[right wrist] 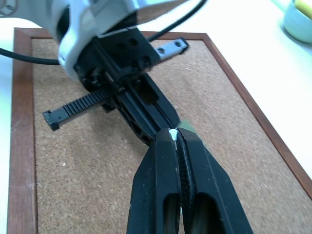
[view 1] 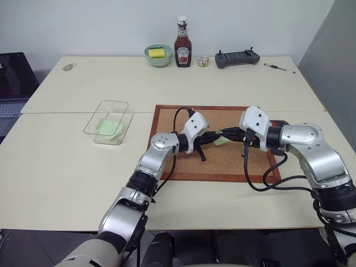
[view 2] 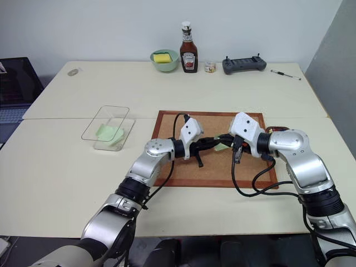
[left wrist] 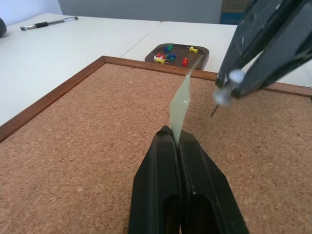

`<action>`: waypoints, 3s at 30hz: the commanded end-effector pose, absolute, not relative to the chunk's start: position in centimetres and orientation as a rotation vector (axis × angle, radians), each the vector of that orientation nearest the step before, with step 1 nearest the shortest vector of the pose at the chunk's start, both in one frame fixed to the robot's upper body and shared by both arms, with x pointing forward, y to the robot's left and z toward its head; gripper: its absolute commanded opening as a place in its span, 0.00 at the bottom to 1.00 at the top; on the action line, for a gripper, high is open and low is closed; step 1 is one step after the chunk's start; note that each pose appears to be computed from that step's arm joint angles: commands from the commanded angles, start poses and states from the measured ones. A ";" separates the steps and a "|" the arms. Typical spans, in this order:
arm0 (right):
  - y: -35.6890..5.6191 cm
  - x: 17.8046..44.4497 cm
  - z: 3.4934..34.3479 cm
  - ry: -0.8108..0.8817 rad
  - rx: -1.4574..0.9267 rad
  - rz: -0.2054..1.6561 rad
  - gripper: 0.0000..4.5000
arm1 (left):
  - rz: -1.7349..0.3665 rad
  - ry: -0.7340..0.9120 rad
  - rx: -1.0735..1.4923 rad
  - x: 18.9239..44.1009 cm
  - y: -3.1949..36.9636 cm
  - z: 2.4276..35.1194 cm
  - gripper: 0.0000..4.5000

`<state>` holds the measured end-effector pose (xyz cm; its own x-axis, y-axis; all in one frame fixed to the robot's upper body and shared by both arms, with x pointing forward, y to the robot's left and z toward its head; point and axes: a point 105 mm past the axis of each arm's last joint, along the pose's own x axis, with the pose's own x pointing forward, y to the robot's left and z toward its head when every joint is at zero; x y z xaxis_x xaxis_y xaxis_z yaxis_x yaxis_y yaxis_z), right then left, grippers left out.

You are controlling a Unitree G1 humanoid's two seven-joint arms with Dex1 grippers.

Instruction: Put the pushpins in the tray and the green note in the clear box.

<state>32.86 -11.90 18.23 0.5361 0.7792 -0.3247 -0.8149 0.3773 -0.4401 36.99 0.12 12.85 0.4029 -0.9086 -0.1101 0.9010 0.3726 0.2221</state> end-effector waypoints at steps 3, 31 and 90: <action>-15.6 32.9 20.4 0.051 -0.569 0.876 0.00 | -1.048 -0.076 0.237 38.2 2.1 14.3 0.00; -28.5 39.0 14.4 0.279 -0.978 0.333 0.31 | -0.924 -0.056 0.150 38.3 4.2 15.5 0.00; -0.5 32.4 21.6 -0.184 -0.456 1.332 0.91 | -0.024 0.055 0.365 37.9 29.7 20.4 0.68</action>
<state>32.75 -0.61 20.26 0.2390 0.9576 -0.1607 -0.9098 0.1630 -0.3817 37.91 30.19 18.69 0.9932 0.0093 -0.1163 0.0337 0.9314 0.3625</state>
